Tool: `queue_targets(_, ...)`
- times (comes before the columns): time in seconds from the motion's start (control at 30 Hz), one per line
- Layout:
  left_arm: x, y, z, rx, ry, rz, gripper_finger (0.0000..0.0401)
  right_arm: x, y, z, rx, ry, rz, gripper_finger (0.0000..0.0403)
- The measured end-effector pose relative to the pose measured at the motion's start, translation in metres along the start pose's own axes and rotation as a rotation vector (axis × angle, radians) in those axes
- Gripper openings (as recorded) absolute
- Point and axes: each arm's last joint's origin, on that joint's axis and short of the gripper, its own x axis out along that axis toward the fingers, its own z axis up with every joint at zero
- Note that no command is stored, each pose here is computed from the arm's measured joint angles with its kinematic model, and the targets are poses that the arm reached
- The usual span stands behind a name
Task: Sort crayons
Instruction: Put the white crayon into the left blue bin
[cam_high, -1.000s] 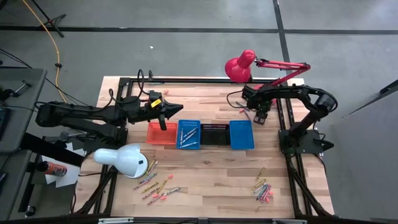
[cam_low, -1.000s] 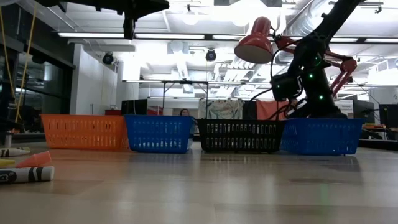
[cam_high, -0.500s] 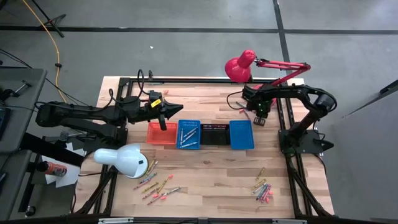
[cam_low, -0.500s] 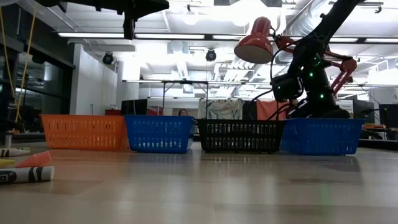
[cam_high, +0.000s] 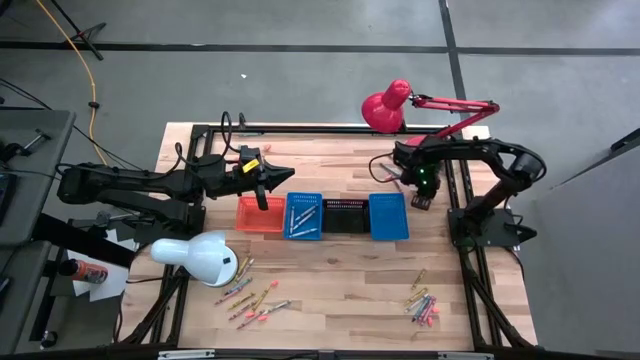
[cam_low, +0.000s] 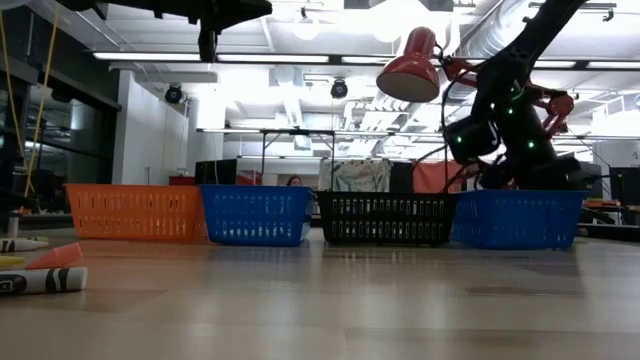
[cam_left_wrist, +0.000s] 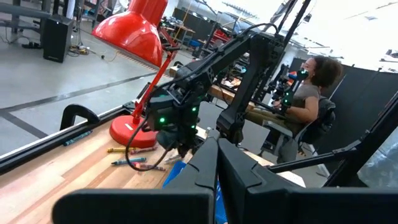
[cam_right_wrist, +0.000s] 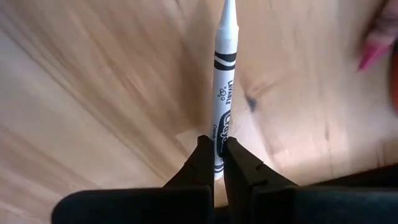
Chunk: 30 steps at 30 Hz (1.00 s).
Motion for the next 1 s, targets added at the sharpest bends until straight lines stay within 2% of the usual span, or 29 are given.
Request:
queue_targets(0.23, 0.000, 0.000, 0.000, 0.001, 0.000, 0.000, 0.0001, -0.014, 0.016, -0.008, -0.023, -0.048, -0.007, 0.0001)
queue_targets(0.47, 0.000, 0.000, 0.000, 0.019, 0.000, 0.000, 0.0001, -0.036, 0.038, -0.023, -0.059, -0.184, 0.018, 0.0000)
queue_targets(0.63, 0.000, 0.000, 0.000, 0.029, 0.000, 0.001, 0.0001, -0.053, 0.058, -0.041, -0.053, -0.307, 0.084, 0.0000)
queue_targets(0.83, 0.000, 0.000, 0.000, 0.052, -0.003, 0.003, 0.0001, -0.075, 0.082, -0.060, -0.013, -0.540, 0.177, 0.0000)
queue_targets(1.0, 0.000, 0.001, 0.002, 0.049, -0.034, 0.049, 0.0001, -0.101, 0.102, -0.059, -0.014, -0.857, 0.322, 0.0000)
